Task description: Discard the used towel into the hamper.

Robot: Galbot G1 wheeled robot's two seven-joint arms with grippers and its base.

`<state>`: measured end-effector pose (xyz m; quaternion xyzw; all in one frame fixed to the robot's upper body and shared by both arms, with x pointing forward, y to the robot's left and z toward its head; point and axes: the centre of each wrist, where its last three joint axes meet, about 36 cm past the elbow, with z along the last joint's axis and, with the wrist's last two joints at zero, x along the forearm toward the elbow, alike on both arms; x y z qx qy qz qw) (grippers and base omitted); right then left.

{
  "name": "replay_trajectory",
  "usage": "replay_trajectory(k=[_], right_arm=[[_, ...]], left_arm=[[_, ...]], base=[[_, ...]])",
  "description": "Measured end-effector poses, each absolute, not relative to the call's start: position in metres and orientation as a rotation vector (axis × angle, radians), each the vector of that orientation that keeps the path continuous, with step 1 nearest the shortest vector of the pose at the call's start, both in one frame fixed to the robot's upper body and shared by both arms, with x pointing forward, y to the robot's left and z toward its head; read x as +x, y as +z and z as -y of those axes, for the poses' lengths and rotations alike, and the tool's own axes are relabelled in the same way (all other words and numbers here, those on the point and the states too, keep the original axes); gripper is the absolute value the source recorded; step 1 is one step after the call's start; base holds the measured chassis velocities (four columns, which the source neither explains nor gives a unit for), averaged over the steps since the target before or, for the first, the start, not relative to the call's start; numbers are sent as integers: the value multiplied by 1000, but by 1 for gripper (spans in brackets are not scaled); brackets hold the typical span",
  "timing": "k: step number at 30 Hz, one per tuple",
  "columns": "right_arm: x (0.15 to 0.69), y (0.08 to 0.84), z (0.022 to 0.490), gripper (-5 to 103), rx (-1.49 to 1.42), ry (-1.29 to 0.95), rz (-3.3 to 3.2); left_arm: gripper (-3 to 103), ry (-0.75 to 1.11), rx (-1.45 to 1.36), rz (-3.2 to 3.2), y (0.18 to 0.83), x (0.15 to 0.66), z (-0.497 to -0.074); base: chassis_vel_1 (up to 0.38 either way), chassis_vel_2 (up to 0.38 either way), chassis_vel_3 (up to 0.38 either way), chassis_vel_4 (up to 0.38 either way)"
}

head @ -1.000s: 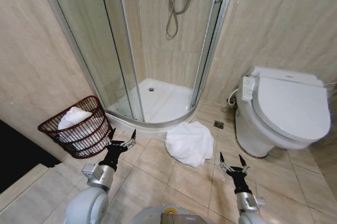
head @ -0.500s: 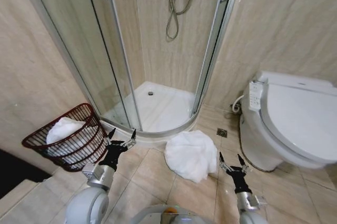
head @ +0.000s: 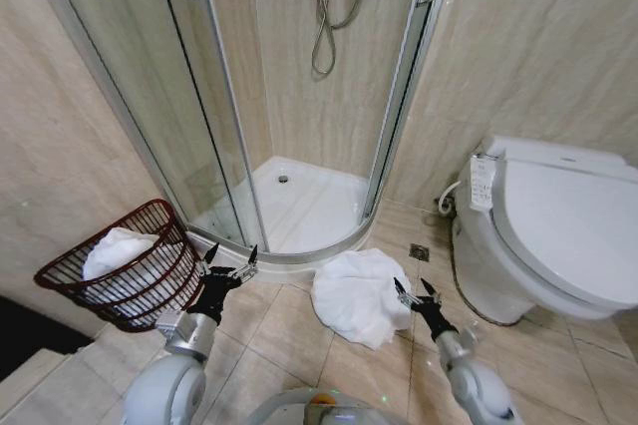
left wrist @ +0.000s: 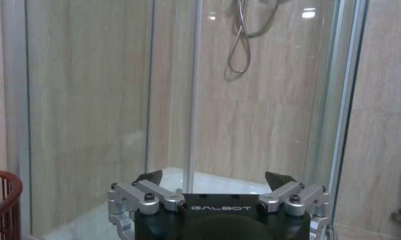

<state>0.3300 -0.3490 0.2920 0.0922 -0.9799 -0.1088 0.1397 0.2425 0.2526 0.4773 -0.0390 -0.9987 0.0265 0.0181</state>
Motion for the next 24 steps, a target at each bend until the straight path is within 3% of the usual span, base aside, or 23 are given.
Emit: replay_trajectory(k=[12, 24], right_arm=[[387, 255, 309, 100, 340, -296, 2715], [430, 204, 271, 100, 199, -210, 2561]], left_arm=[[100, 82, -121, 3102, 477, 242, -253], [100, 82, -121, 3102, 477, 243, -253]], base=[[0, 0, 0, 0], [0, 0, 0, 0]])
